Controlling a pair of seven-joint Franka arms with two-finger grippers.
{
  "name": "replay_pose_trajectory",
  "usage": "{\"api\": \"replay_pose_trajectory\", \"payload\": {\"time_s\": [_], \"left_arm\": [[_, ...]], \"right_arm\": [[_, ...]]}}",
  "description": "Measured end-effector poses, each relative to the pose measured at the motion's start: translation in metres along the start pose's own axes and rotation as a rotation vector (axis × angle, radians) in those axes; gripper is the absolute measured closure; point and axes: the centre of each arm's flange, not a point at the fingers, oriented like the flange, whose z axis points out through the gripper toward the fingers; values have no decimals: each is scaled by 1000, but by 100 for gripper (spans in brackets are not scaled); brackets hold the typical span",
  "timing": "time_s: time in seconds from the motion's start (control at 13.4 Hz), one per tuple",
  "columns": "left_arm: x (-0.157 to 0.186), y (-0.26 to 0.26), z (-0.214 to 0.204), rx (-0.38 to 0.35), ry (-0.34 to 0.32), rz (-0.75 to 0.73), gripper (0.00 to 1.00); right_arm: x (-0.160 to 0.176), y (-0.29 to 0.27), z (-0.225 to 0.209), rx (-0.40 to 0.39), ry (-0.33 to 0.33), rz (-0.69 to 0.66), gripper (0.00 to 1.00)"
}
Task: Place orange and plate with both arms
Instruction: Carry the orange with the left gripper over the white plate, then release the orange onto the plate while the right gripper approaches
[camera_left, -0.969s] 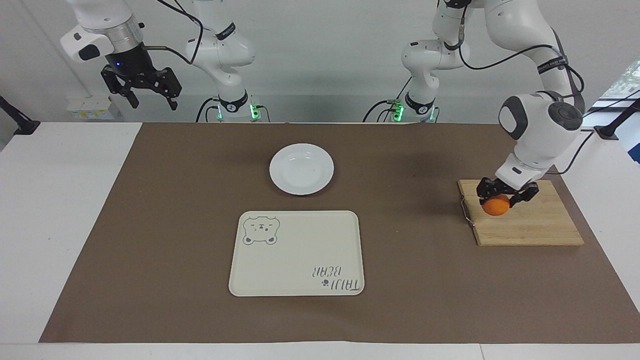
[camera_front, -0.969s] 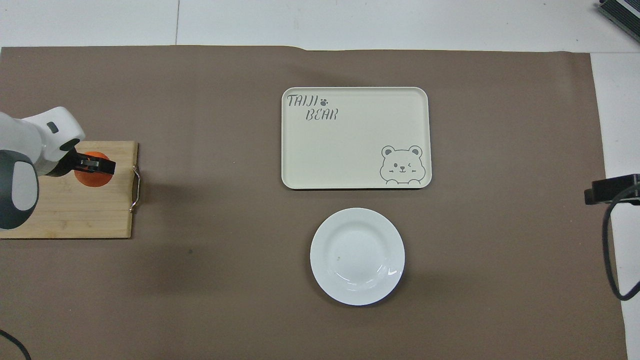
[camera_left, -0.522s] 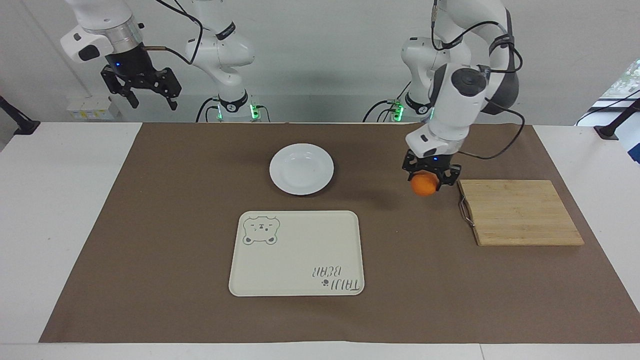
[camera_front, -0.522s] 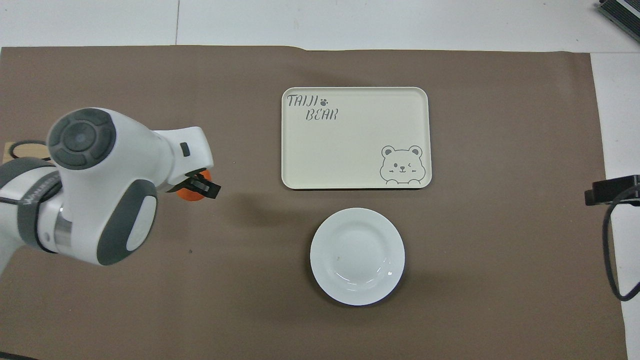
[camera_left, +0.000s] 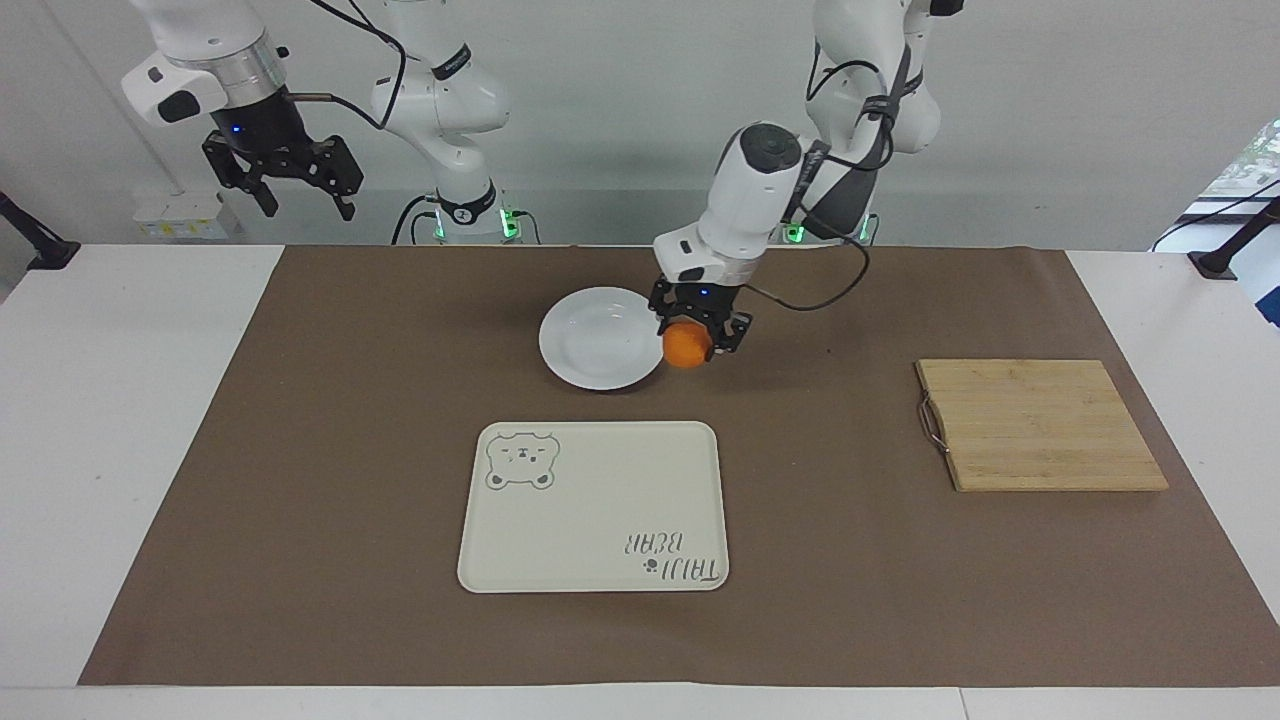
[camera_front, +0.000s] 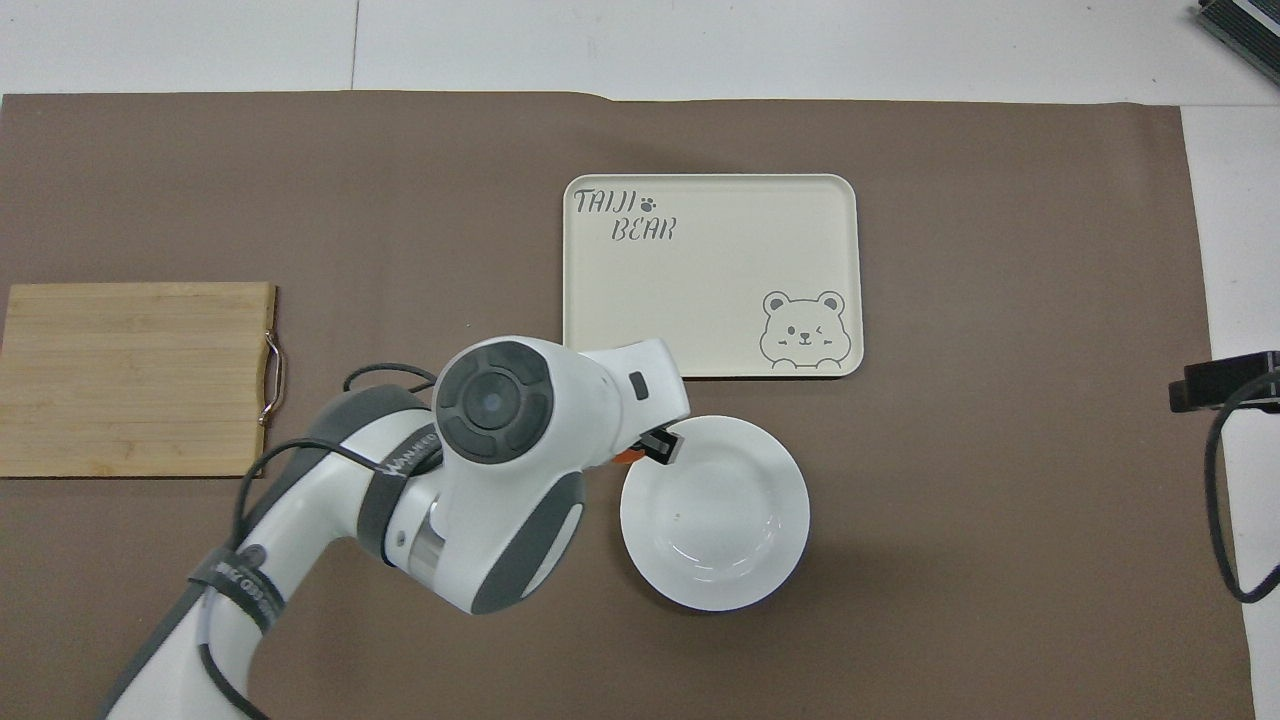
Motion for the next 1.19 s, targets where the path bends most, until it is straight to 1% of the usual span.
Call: {"api": "replay_pose_trajectory", "payload": {"time_s": [0.15,0.37,0.52,0.82,0.97,1.04,1.12,1.19], "left_arm": [[-8,37,27,-25,-17,-75,18],[-11,45,39,-62,-40,-169,18],[-15,54,53,-78,-69,-213,18],[-26,80,92,-74,-94,-224,18],[-28,84,97,-73,-96,-229,18],[-27,83,96,-73,-95,-231,14],[-27,82,96,-73,-94,-233,13],[-26,82,96,-72,-94,-234,3]], "right_arm": [[0,0,0,0,0,0,0],[0,0,0,0,0,0,0],[0,0,0,0,0,0,0],[0,0,0,0,0,0,0],[0,0,0,0,0,0,0],[0,0,0,0,0,0,0],[0,0,0,0,0,0,0],[0,0,0,0,0,0,0]]}}
